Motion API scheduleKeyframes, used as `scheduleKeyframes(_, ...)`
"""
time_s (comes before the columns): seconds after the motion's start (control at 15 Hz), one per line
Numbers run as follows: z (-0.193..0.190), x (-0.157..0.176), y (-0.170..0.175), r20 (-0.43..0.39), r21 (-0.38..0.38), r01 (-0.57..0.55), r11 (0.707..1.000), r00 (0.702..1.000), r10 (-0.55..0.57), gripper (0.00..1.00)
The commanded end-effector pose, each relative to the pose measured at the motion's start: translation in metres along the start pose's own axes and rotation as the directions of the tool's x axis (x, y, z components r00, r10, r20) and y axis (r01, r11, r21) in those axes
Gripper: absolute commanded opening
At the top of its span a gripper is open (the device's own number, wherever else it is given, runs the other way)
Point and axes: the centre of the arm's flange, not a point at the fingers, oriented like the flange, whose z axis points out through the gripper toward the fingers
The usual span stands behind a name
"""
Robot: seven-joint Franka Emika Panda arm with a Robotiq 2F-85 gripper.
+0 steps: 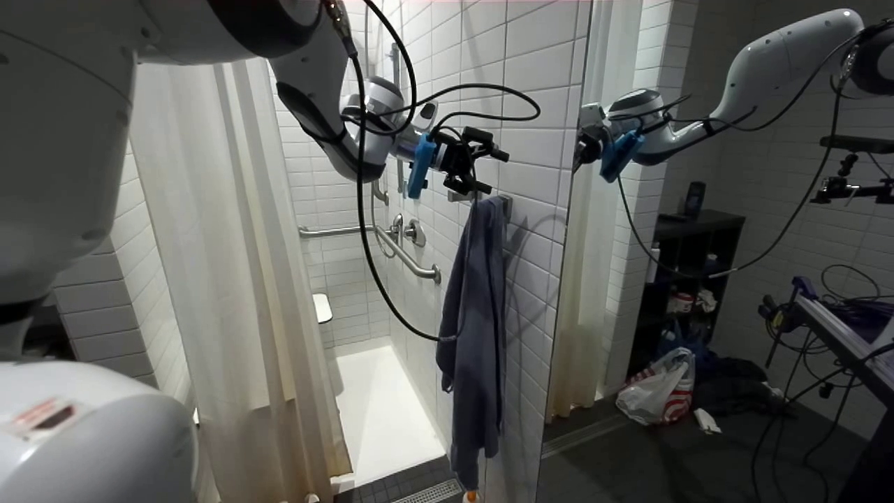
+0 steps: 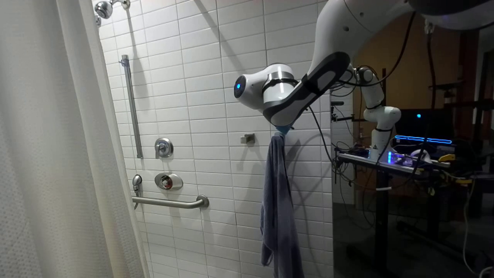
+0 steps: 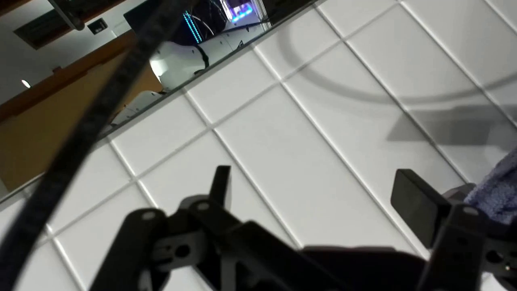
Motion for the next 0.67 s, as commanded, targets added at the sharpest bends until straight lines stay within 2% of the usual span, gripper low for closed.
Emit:
scheduleKeyframes(0.0, 0.016, 0.012, -0.001, 0.020, 0.027, 0.092, 0.995, 0.995, -0.093, 1.00)
scheduleKeyframes(0.13, 0.025, 0.012, -0.001, 0.014, 0.037, 0.156, 0.987, 0.988, -0.157, 1.00)
scheduleKeyframes(0.47, 0.020, 0.015, -0.012, -0.034, 0.048, 0.275, 0.960, 0.961, -0.274, 1.00)
scheduleKeyframes(0.6, 0.021, 0.015, -0.019, -0.078, 0.022, 0.400, 0.916, 0.914, -0.397, 1.00)
